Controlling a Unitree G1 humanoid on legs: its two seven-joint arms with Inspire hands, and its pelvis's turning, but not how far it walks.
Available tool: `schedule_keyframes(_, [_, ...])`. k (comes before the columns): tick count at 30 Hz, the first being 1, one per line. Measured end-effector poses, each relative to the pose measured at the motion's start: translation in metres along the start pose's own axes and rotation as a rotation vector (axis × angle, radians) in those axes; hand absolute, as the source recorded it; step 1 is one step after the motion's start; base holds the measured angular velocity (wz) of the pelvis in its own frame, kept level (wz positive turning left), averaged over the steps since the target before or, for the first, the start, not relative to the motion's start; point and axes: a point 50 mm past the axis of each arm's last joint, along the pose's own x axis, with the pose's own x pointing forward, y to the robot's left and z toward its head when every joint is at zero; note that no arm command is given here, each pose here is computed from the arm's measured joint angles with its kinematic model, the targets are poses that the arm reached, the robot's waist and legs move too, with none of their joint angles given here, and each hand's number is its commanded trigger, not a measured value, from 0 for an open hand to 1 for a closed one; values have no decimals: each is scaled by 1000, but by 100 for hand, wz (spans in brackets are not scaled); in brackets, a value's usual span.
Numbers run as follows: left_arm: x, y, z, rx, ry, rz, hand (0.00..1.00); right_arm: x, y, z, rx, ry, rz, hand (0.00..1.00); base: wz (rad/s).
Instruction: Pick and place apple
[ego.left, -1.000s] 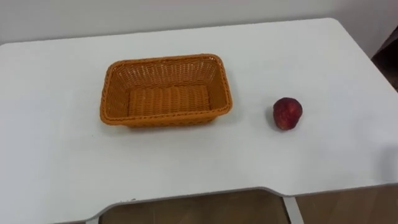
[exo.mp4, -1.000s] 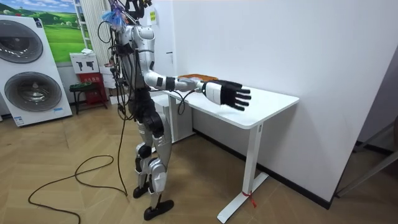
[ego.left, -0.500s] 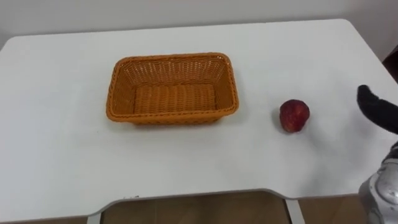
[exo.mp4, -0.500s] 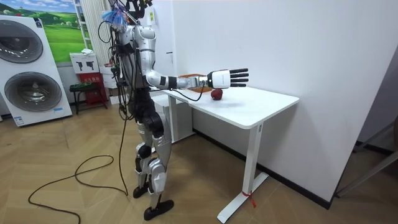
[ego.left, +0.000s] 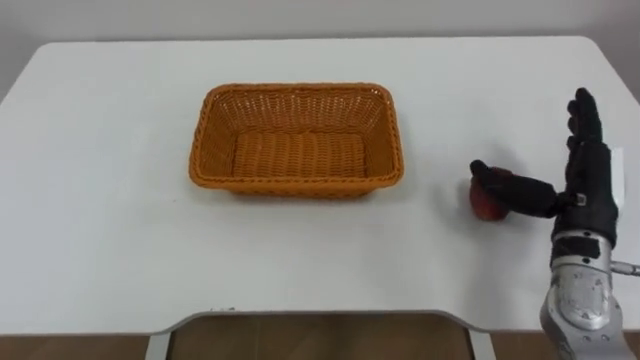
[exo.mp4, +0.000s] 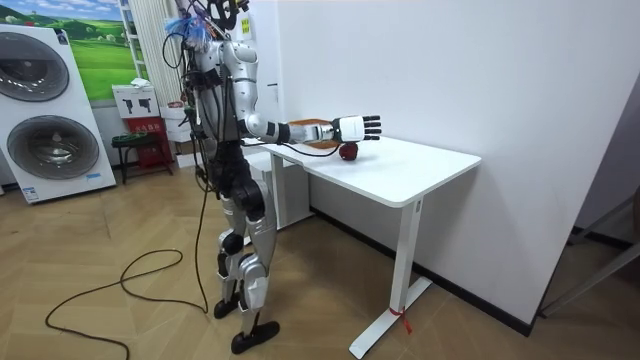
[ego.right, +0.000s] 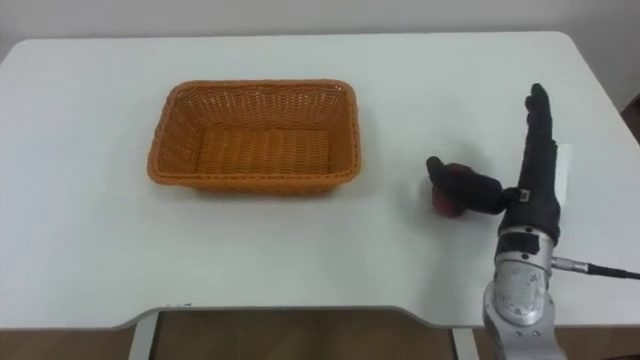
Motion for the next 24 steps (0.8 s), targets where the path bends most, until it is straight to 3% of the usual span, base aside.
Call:
schedule_keyframes(10, [1,1,3,1,-9,5,0,-14,10,-43,-67,200,174,0,4])
schedule_keyframes(20, [0,5,3,5,-7,16,0,-9,10,-60,-118,246,230,0,2])
schedule_keyframes(21, [0,6,3,1,-8,17,0,-9,9,-63,-116,254,233,59,15])
schedule_keyframes(22, [1,6,4,-2,-8,18,0,-9,7,-65,-112,260,232,83,16])
schedule_keyframes(23, [1,6,4,-4,-8,19,0,-9,7,-66,-111,262,232,100,12])
schedule_keyframes(24, [0,7,2,-7,-3,22,0,-8,5,-67,-111,265,230,100,6])
